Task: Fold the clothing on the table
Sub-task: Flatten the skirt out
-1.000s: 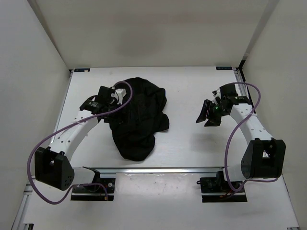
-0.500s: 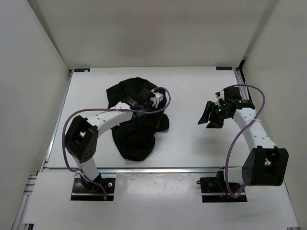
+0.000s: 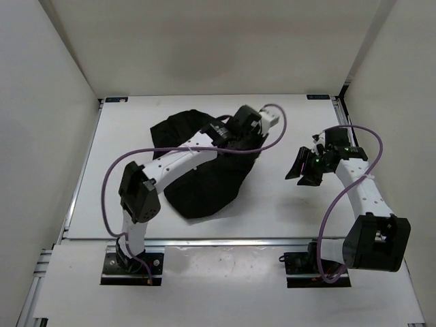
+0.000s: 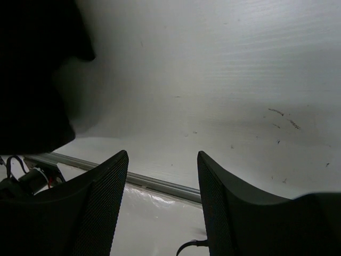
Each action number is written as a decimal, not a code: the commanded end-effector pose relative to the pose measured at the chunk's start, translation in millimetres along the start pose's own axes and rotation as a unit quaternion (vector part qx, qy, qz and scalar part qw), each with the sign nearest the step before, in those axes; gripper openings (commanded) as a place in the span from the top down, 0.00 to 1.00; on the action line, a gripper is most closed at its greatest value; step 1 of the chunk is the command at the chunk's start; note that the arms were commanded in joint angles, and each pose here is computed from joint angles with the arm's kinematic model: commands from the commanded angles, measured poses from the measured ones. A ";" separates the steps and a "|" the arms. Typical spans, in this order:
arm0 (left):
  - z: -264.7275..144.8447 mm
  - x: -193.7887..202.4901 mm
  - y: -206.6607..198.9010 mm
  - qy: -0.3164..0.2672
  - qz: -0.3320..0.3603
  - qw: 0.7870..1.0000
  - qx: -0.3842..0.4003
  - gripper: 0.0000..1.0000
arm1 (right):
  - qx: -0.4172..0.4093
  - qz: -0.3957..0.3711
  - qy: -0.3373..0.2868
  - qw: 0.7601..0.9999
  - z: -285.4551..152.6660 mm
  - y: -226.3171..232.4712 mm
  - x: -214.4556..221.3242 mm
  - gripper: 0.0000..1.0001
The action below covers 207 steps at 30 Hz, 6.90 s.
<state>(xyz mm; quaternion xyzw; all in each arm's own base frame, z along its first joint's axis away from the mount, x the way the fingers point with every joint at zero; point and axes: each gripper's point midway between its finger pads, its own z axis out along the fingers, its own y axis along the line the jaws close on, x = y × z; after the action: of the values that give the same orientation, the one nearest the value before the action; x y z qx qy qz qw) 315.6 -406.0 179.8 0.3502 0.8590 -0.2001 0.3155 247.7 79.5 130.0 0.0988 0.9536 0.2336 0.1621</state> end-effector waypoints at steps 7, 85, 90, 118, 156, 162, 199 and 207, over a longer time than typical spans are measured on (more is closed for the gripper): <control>-216.7 -95.5 89.9 -0.251 -0.110 0.962 -0.003 1.00 | -0.020 -0.019 -0.016 0.999 0.1 7.7 -16.1 0.40; -111.4 192.7 177.9 -0.076 -0.390 0.903 -0.162 0.29 | -0.117 -0.221 -0.111 0.962 -56.1 160.9 -61.0 1.00; -103.4 188.4 174.5 -0.069 -0.385 0.908 -0.148 0.30 | -0.031 -0.196 0.136 0.971 -4.1 90.7 50.3 1.00; -10.4 2.3 65.1 -0.105 -0.430 0.866 0.234 0.29 | 0.087 -0.065 0.220 0.969 -17.6 2.5 134.7 1.00; -121.8 16.5 263.9 -0.211 -0.460 0.860 -0.065 1.00 | 0.145 -0.141 0.020 0.979 -2.2 12.7 -58.6 1.00; -107.1 141.0 225.1 -0.112 -0.458 0.867 -0.159 1.00 | 0.198 -0.171 0.087 0.961 21.3 -13.4 -25.6 1.00; -102.9 203.0 161.6 -0.053 -0.467 0.874 -0.126 1.00 | -0.261 0.262 0.232 0.900 39.3 88.9 68.6 0.40; -103.1 197.0 152.7 -0.047 -0.446 0.885 -0.124 1.00 | -0.284 0.335 0.283 0.853 43.0 114.2 105.7 0.46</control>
<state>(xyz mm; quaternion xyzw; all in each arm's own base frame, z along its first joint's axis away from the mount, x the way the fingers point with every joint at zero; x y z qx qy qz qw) 276.0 -143.4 84.3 -0.1389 0.9310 -0.2165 0.2589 169.6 208.9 88.0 0.2902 0.7981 0.5011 -0.1662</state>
